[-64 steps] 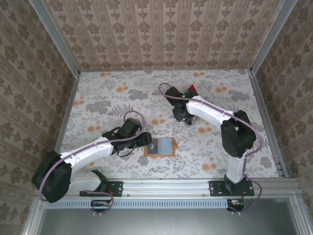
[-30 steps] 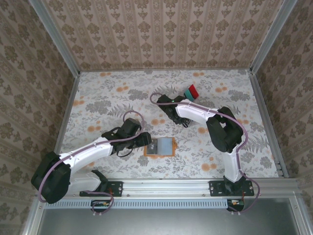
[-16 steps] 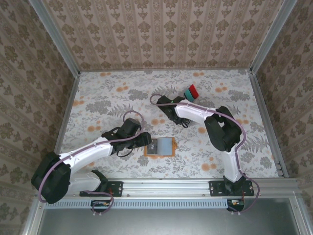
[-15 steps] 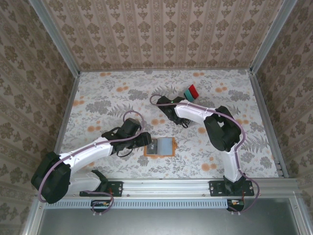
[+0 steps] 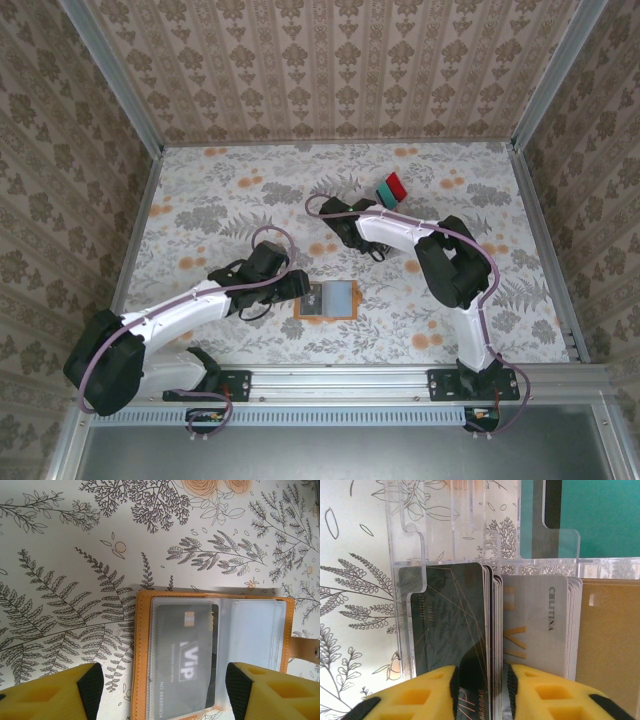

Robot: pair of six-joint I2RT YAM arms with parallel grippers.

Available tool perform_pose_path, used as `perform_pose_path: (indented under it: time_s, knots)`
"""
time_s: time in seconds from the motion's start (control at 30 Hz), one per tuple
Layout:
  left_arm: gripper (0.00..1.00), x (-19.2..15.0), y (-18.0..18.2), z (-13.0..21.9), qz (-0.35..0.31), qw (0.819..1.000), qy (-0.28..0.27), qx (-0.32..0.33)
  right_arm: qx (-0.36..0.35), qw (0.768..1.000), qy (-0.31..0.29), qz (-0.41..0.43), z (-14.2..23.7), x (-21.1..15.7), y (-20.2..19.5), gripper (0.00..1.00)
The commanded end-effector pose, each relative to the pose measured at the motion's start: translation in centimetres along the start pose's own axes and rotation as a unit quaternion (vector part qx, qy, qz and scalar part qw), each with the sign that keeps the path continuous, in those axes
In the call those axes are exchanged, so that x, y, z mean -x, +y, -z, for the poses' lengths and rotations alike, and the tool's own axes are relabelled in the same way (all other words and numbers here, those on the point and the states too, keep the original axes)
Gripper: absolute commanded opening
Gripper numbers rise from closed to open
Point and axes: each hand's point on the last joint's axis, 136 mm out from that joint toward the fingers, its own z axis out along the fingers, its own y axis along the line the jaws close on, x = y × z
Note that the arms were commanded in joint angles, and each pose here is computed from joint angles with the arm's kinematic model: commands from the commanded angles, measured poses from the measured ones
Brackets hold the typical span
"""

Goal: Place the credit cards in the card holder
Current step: Pick up the credit card from the storage box.

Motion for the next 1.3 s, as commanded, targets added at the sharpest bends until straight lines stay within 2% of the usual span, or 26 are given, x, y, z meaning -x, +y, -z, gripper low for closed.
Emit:
perform_pose_path:
  time_s: [0.0, 0.13, 0.9, 1.1, 1.27]
  knots:
    - [0.7, 0.3, -0.2, 0.0, 0.003, 1.0, 0.003, 0.001, -0.023, 1.0, -0.005, 0.005, 0.1, -0.2, -1.2, 0.28]
    - [0.7, 0.2, -0.1, 0.0, 0.003, 1.0, 0.003, 0.001, -0.023, 1.0, -0.006, 0.003, 0.3, -0.2, -1.4, 0.23]
    - [0.7, 0.0, -0.1, -0.2, 0.003, 1.0, 0.009, -0.001, -0.043, 0.999, -0.008, 0.0, 0.5, -0.1, -2.9, 0.23]
    - [0.7, -0.1, -0.1, -0.3, 0.003, 1.0, 0.01, -0.001, -0.04, 0.999, -0.008, -0.001, 0.5, -0.1, -2.9, 0.18]
    - [0.7, 0.0, -0.2, -0.3, 0.002, 1.0, 0.011, -0.002, -0.038, 0.999, -0.01, -0.005, 0.8, -0.1, -3.1, 0.17]
